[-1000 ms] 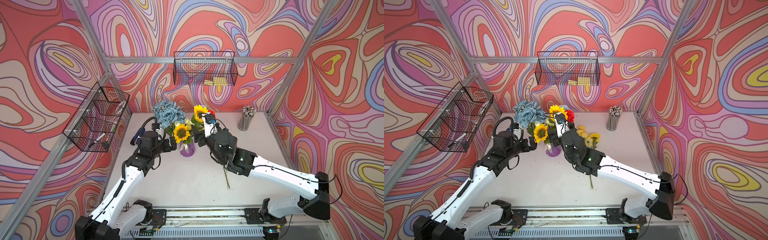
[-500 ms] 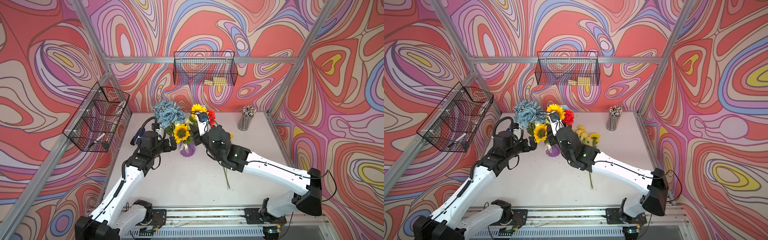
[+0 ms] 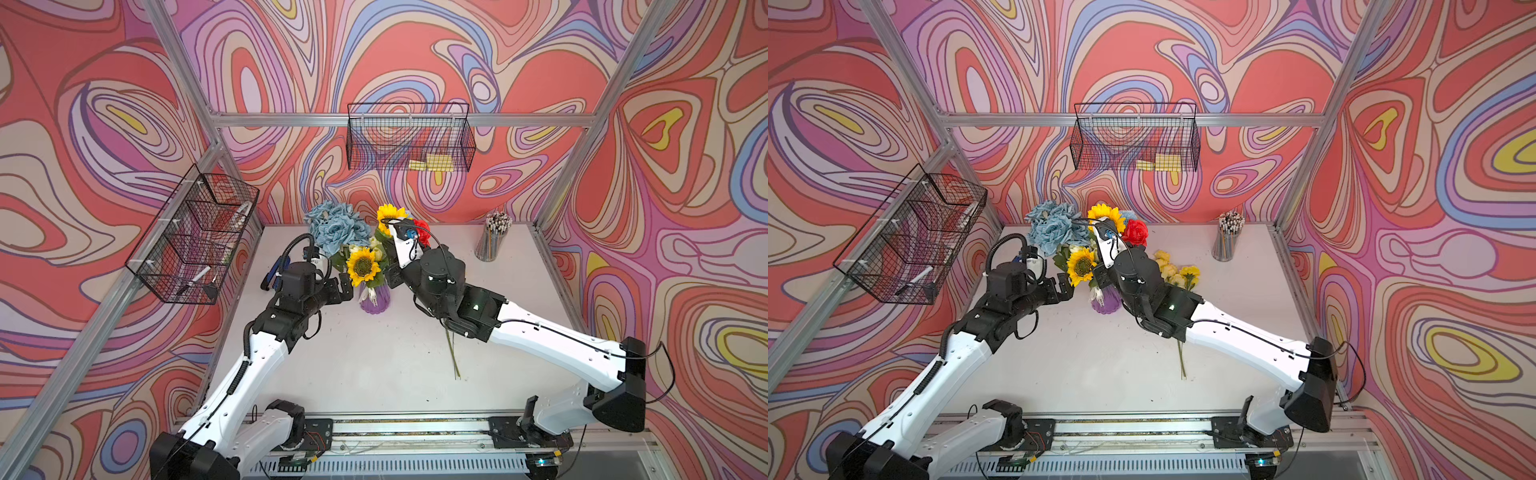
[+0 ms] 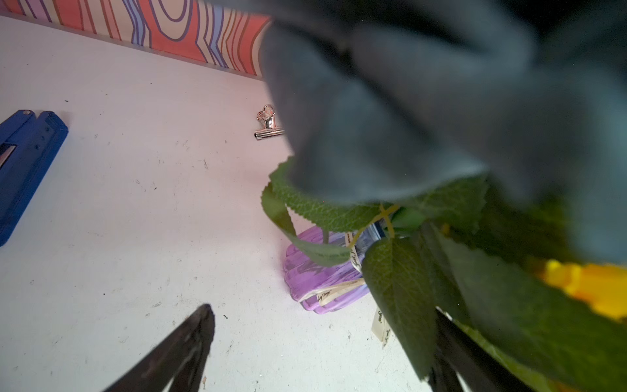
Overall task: Pick out yellow flowers from the vase
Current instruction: Pick up the flower from the vase.
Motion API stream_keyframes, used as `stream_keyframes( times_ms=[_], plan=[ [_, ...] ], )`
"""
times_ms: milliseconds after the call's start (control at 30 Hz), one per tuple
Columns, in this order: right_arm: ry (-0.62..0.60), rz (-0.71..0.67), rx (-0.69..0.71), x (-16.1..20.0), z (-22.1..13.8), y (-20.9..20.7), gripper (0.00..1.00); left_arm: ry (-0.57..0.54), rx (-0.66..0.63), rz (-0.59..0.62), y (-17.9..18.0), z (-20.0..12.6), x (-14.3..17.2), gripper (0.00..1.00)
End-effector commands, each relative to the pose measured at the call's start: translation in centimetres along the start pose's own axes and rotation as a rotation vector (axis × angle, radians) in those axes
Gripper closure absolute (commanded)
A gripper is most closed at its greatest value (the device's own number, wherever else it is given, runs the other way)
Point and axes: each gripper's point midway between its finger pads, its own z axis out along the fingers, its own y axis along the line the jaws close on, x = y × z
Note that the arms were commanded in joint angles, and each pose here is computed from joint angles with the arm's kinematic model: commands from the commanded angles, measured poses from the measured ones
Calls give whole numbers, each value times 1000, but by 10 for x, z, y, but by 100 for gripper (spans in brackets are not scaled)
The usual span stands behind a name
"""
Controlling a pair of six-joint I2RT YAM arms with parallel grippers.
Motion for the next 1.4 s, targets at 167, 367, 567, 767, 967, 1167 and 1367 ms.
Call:
stream_keyframes(
  times_ms=[167,367,567,767,967,1167,1367],
  plan=[
    [-58,-8,-28,-36,-14,-3,100,-33,7,10,-2,-3,-11,5],
    [-61,-17,-18,-41,-20,-8,100,-35,6,9,-1,-2,-10,5],
    [-51,30,-48,-31,-35,-12,100,-36,10,12,-2,-2,-10,6],
    [-104,16,-101,-67,-49,-9,100,-34,11,12,-2,-1,-10,6],
    [-90,-43,-151,-98,-55,-4,100,-32,8,12,-2,-1,-10,6],
    [-40,-67,-157,-122,-79,-16,100,-34,8,10,-2,-2,-11,6],
    [3,-25,-139,-133,-116,-39,100,-30,14,8,-3,-1,-11,6]
  ],
)
